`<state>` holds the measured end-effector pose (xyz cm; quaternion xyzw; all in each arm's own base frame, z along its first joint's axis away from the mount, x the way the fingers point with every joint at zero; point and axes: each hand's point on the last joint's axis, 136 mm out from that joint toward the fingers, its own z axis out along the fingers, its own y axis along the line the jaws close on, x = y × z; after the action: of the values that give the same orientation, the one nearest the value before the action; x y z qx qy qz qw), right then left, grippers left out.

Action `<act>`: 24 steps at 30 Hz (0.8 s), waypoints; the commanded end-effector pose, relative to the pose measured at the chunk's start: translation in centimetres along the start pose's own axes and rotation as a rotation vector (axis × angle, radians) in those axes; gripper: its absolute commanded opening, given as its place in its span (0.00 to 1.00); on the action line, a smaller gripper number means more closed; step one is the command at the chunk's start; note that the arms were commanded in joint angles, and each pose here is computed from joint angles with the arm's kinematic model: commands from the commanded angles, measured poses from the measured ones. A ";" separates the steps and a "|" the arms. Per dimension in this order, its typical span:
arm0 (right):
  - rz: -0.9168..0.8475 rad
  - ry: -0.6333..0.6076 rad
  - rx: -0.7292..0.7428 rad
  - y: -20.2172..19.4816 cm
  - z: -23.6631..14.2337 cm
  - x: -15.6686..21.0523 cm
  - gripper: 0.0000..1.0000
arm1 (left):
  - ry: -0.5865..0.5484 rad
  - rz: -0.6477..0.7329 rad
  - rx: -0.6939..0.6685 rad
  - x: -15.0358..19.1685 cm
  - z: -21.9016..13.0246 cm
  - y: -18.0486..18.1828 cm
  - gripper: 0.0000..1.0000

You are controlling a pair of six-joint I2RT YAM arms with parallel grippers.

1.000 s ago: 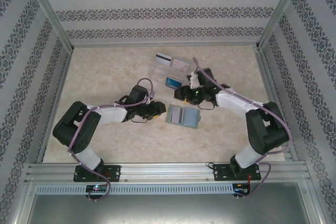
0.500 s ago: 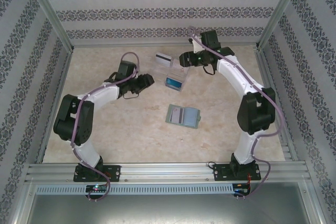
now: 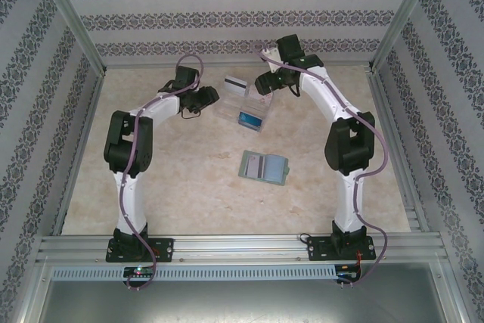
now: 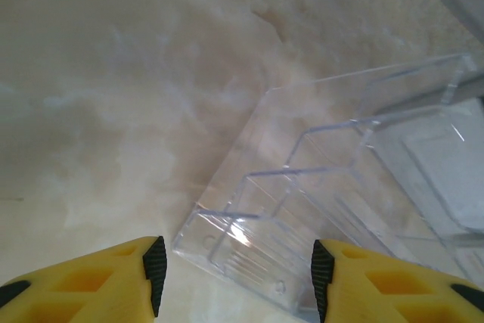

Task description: Put the credit cards into the card holder

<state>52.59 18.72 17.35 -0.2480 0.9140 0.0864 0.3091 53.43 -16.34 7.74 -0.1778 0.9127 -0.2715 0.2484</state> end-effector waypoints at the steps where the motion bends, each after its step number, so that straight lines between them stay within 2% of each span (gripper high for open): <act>1: -0.056 0.057 0.005 0.3 0.8 0.8 0.84 | 0.071 0.028 -0.037 1.4 1.2 1.0 0.52; 8: -0.094 0.100 0.009 0.7 2.2 1.0 0.85 | 0.092 0.053 -0.033 2.6 2.1 0.2 0.52; 24: -0.115 0.160 0.066 0.1 4.7 2.3 0.84 | 0.149 0.031 -0.067 4.9 4.2 2.6 0.52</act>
<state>53.02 19.63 12.44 -0.2941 0.9218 0.0376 0.2498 52.12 -18.16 3.61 -0.1543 0.9329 -0.2571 0.1994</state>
